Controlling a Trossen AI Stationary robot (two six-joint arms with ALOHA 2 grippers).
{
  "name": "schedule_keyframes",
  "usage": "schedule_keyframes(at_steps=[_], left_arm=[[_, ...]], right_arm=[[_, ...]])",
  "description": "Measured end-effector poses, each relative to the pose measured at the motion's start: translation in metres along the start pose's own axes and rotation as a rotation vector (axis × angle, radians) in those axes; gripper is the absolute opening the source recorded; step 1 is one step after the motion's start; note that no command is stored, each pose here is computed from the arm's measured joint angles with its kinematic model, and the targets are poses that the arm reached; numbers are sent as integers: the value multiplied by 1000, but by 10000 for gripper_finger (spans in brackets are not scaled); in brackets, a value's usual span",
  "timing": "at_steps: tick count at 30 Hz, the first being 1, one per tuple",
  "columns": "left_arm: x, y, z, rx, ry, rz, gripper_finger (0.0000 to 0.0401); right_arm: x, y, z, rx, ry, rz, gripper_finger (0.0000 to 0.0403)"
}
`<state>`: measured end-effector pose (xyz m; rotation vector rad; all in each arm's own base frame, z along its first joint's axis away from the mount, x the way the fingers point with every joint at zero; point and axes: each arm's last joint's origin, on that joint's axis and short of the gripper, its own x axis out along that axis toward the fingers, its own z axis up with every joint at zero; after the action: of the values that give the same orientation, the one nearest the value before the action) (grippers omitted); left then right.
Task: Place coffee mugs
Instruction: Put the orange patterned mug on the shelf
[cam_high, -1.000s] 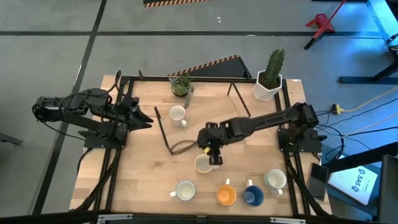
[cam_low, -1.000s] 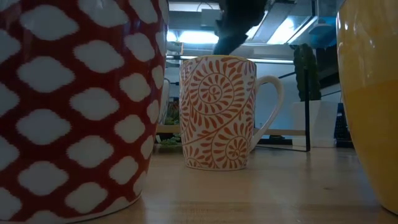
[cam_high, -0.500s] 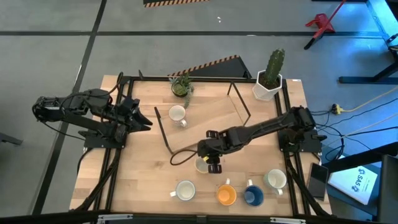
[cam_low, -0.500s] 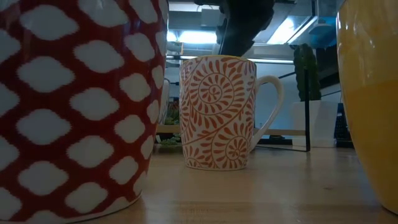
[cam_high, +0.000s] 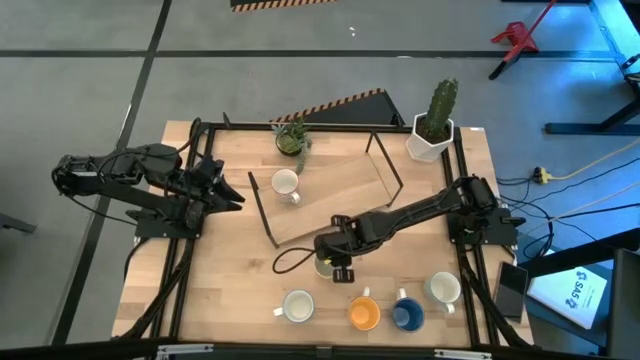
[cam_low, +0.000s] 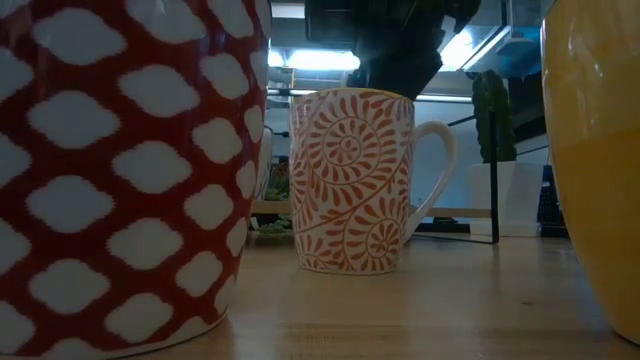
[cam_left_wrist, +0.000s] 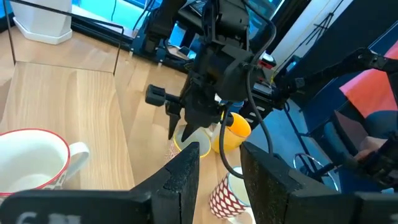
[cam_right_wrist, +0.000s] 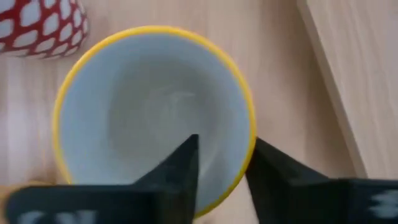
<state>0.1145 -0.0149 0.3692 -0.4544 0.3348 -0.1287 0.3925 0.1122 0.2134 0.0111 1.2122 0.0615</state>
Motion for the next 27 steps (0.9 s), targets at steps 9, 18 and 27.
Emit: schedule_keyframes(at_steps=[9,18,27], left_arm=[[0,0,0,27,-1,0,112],[-1,0,0,47,-1,2,112],[-1,0,0,49,-3,6,112]], right_arm=[[-2,-17,4,79,24,24,8],[-71,-75,34,29,18,-93,4],[-102,-182,38,157,-26,-238,2]])
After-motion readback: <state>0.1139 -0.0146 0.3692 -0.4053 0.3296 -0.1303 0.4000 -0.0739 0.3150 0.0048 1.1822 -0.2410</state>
